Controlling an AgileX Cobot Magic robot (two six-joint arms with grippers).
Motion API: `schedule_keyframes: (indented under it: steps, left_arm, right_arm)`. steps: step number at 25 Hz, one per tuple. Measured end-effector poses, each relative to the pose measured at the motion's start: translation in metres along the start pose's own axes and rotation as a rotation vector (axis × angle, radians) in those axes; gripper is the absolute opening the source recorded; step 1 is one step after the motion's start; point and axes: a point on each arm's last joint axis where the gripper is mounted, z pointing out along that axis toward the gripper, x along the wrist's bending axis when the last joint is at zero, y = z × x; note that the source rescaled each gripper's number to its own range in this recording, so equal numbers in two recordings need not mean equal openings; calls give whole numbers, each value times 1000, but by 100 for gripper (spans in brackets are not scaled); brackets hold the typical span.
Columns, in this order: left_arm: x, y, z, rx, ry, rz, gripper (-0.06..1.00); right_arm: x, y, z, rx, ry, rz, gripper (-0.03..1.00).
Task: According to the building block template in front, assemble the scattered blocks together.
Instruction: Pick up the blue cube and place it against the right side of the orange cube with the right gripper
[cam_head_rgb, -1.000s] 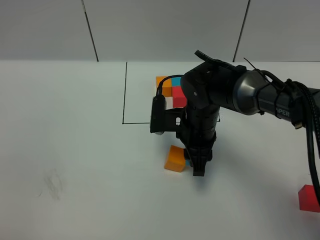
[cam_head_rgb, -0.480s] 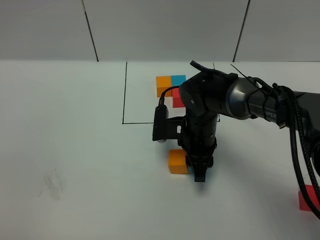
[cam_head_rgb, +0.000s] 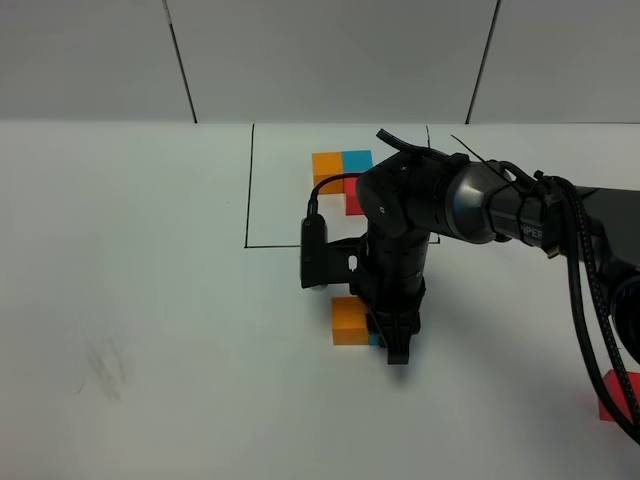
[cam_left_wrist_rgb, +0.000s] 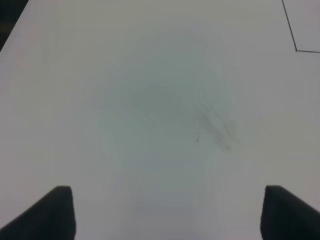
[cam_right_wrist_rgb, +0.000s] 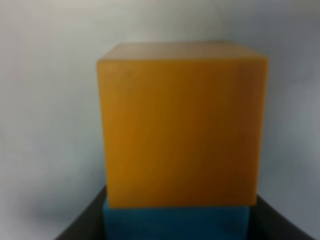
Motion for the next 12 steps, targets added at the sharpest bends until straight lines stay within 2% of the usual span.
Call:
schedule_keyframes:
  steps: [12]
  left_arm:
    - [0,0,0,0,0,1,65]
  right_arm:
    - [0,2,0,-17,-3,-17,20]
